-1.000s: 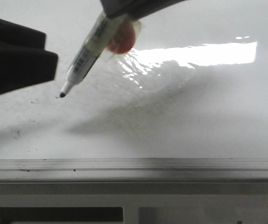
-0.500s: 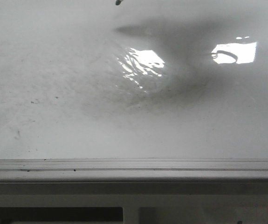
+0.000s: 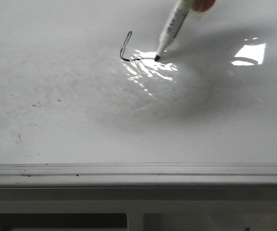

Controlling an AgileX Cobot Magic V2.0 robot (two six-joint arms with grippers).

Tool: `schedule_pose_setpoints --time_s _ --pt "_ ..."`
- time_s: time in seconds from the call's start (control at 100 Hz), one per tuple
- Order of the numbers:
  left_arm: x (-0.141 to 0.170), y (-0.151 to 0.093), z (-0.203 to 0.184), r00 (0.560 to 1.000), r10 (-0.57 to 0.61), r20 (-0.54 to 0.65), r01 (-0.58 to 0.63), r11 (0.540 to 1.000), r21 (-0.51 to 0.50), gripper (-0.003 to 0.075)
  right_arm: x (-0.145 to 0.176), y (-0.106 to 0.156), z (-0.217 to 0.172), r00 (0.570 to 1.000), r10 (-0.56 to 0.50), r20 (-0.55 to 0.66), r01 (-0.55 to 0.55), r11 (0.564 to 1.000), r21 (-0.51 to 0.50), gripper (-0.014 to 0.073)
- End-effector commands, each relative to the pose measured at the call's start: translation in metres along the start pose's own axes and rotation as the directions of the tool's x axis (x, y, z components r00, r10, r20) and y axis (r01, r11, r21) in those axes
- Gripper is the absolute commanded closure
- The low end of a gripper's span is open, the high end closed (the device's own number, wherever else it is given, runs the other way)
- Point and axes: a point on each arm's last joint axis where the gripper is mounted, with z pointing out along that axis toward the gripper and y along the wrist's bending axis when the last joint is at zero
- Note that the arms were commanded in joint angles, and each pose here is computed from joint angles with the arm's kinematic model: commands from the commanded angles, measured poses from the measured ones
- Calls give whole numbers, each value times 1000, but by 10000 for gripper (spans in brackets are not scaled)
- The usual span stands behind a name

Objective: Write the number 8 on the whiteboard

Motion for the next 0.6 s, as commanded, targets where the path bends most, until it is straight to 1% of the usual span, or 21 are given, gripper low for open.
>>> schedule_pose_setpoints --time_s 0.0,0.06,0.13,0.21,0.28,0.33,0.42,0.49,0.54,0.59 --pt "-15 1 0 995 -26 93 26 1000 -1 477 -5 2 -4 998 11 55 -11 1000 -6 638" --pt "-15 1 0 995 -26 93 26 1000 -1 477 -4 7 9 998 11 63 -9 999 -31 638" --pt "-15 1 0 995 -26 93 26 1000 -1 477 -10 14 17 994 -14 113 20 999 -44 638" --pt "-15 1 0 995 -26 93 26 1000 -1 477 -17 11 13 987 -14 162 17 1000 -19 638" --pt "-15 1 0 995 -26 93 26 1000 -1 477 -19 1 1 985 -15 171 8 999 42 638" --pt "-15 1 0 995 -26 93 26 1000 -1 477 -22 -3 -6 981 -20 194 8 998 62 638" --pt "-15 1 0 995 -26 93 26 1000 -1 477 -27 -4 -8 966 -21 257 4 998 66 638" --pt "-15 1 0 995 -26 93 26 1000 -1 477 -31 0 -2 959 -9 284 -3 999 41 638" --pt "-15 1 0 995 -26 93 26 1000 -1 477 -30 4 2 962 -15 272 7 1000 28 638" --pt "-14 1 1 996 -24 91 24 1000 0 477 -27 9 3 971 -22 237 20 1000 11 638"
